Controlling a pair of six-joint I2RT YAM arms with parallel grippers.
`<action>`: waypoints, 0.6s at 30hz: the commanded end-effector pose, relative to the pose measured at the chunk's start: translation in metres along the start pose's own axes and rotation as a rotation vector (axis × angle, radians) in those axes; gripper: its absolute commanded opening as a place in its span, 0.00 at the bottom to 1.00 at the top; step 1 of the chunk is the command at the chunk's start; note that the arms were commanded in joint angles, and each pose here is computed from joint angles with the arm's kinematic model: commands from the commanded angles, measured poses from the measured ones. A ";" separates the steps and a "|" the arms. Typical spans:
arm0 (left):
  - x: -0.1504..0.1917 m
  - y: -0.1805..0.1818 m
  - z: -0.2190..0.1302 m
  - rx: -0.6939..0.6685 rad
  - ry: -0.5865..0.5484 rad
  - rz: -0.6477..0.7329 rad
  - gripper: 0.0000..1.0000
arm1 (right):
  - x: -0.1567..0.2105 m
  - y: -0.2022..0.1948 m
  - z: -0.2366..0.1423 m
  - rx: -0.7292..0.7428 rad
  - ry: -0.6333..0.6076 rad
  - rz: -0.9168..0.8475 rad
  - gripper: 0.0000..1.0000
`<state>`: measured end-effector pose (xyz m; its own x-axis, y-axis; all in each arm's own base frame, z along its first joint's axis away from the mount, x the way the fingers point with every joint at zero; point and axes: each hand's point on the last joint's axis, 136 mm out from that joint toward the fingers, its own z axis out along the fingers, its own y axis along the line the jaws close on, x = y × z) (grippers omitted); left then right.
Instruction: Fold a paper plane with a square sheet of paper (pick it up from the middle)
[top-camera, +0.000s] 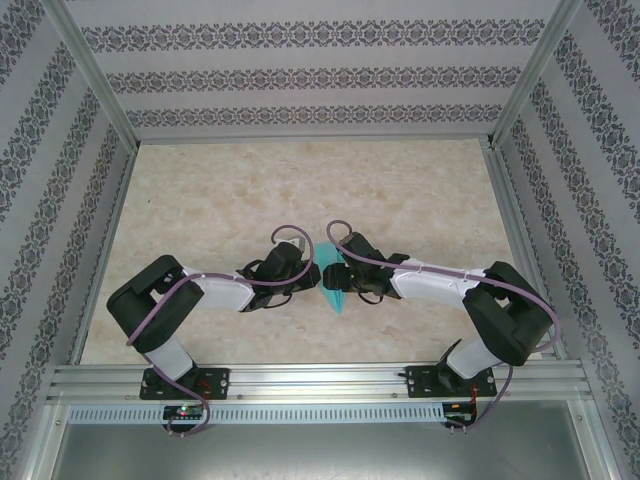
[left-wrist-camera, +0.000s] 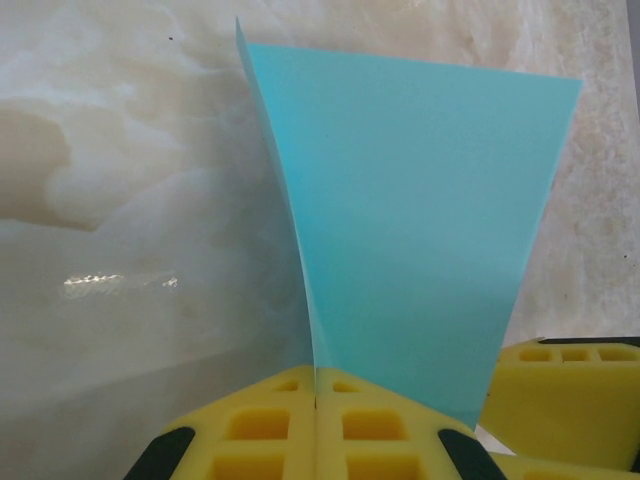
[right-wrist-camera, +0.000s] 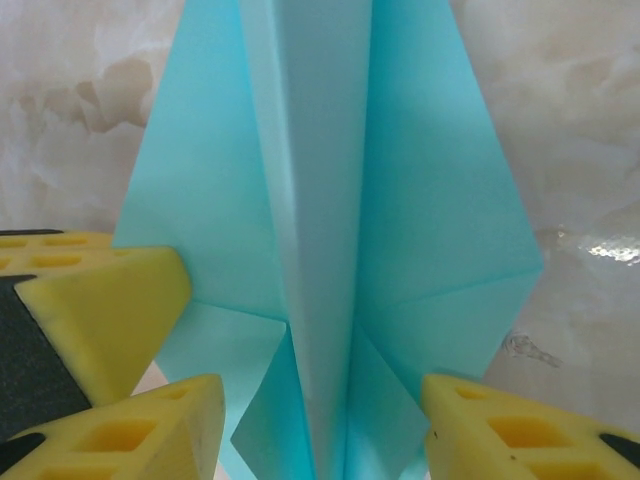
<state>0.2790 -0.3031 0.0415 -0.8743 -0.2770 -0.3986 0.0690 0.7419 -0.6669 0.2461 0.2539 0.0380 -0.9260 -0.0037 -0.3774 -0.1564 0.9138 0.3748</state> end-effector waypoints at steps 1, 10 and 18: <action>-0.003 0.013 0.002 -0.031 -0.015 -0.018 0.00 | 0.001 0.006 0.000 0.004 0.003 -0.025 0.53; -0.003 0.012 0.002 -0.027 -0.011 -0.018 0.00 | 0.009 0.017 -0.001 -0.035 0.000 -0.004 0.41; -0.001 0.012 0.002 -0.022 -0.008 -0.026 0.00 | 0.007 0.012 0.009 0.022 0.008 -0.003 0.33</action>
<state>0.2796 -0.3013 0.0368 -0.8765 -0.2776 -0.3934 0.0600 0.7477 -0.6614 0.2350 0.2638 0.0314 -0.9340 -0.0161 -0.3569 -0.1573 0.9155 0.3704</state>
